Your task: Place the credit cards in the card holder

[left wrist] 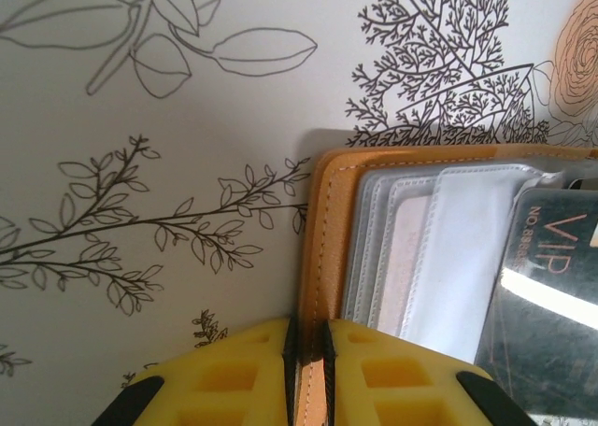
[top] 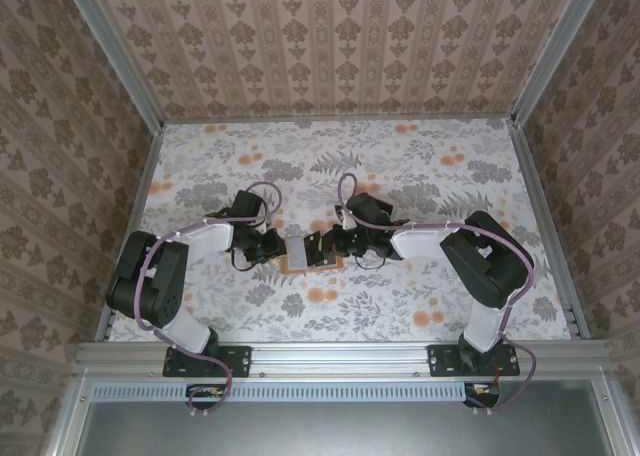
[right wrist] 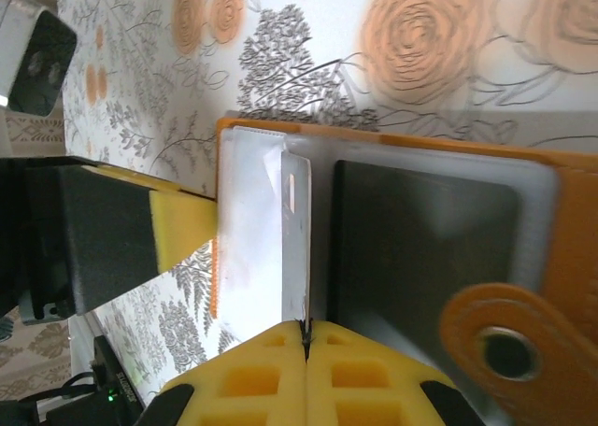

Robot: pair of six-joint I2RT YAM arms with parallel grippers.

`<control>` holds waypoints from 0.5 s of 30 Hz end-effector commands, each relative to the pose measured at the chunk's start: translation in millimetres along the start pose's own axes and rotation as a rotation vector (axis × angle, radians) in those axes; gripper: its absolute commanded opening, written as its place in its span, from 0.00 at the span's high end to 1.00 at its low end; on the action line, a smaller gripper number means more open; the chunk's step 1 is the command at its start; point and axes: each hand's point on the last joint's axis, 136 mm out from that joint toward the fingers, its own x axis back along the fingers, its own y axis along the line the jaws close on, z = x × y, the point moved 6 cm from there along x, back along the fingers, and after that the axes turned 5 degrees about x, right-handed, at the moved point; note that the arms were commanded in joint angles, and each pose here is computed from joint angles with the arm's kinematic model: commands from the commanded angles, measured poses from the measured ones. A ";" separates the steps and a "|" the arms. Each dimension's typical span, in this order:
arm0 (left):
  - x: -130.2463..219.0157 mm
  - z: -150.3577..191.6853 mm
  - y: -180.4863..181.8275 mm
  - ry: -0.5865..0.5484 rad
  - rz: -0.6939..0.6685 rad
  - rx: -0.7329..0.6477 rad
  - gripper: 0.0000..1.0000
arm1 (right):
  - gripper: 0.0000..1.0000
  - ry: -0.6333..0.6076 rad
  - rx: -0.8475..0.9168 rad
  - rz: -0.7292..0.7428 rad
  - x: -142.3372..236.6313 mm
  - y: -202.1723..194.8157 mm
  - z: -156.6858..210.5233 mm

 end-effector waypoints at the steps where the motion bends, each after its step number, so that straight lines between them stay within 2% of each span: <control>1: -2.6 4.6 1.3 0.024 -0.001 -0.004 0.83 | 1.00 -0.017 0.009 0.036 11.9 -5.8 -1.3; 15: -4.6 5.4 2.7 0.029 -0.002 -0.004 0.83 | 1.00 -0.019 -0.007 0.038 11.5 -13.5 -1.5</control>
